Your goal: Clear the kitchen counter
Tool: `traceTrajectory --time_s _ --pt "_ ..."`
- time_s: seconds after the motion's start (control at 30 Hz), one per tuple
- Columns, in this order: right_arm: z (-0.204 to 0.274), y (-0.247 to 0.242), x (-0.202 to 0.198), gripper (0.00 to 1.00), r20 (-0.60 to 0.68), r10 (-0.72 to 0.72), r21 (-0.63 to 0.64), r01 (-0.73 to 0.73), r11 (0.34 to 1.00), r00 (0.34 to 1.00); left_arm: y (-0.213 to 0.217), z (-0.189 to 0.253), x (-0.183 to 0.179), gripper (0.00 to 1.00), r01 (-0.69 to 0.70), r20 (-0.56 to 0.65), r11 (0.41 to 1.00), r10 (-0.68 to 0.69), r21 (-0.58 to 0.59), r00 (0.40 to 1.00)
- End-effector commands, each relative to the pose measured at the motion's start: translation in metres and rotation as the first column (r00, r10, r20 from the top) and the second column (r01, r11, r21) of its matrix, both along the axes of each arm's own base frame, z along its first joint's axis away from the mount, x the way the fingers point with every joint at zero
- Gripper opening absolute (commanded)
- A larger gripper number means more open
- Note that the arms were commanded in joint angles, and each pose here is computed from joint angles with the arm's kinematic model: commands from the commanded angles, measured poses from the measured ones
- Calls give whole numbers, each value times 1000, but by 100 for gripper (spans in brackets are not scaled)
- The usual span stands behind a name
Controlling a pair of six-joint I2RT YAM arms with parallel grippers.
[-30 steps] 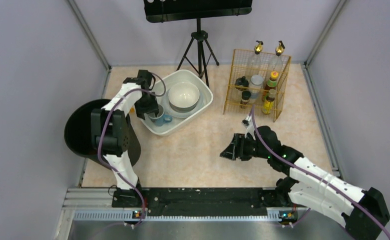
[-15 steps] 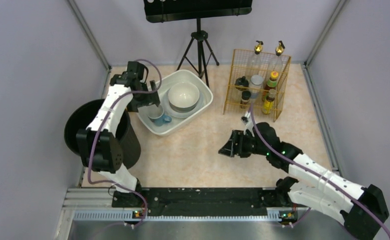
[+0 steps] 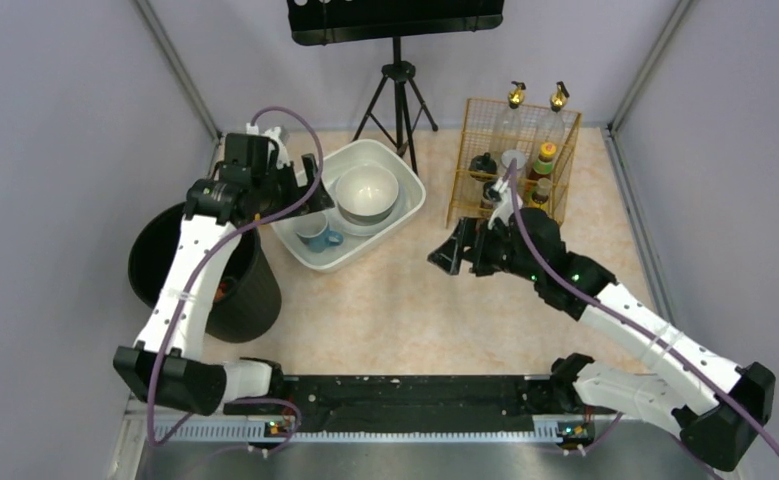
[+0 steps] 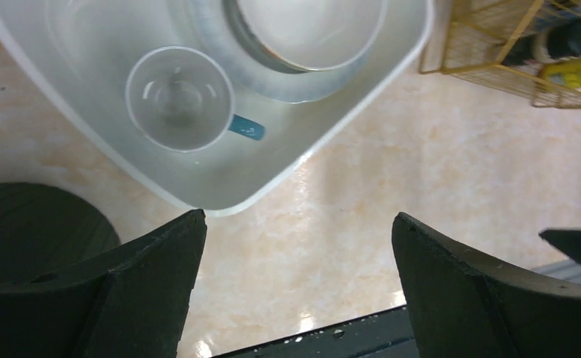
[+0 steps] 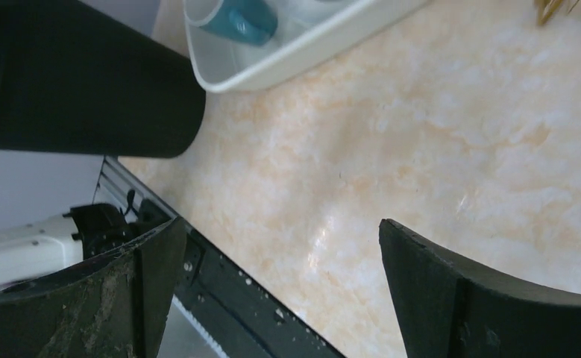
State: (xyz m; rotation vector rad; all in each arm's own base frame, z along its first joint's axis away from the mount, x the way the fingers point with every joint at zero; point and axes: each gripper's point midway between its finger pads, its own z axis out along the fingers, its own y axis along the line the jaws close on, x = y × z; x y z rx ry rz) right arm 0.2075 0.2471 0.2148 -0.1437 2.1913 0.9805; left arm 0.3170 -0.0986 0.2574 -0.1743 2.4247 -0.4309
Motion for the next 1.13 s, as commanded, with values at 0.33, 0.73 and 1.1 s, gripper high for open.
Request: traceTrajectory --time_s 0.33,0.73,1.1 --pt "112 -54 57 99 361 -276 -82 325 942 891 -81 77 -49 99 440 376 859 -329 -263 866" --pt "167 -88 56 99 475 -334 -98 426 899 814 -174 95 -78 99 561 406 827 -500 -38 765" --pt "178 -101 56 99 469 -353 -161 471 867 810 -179 99 -67 99 500 431 864 -474 59 768"
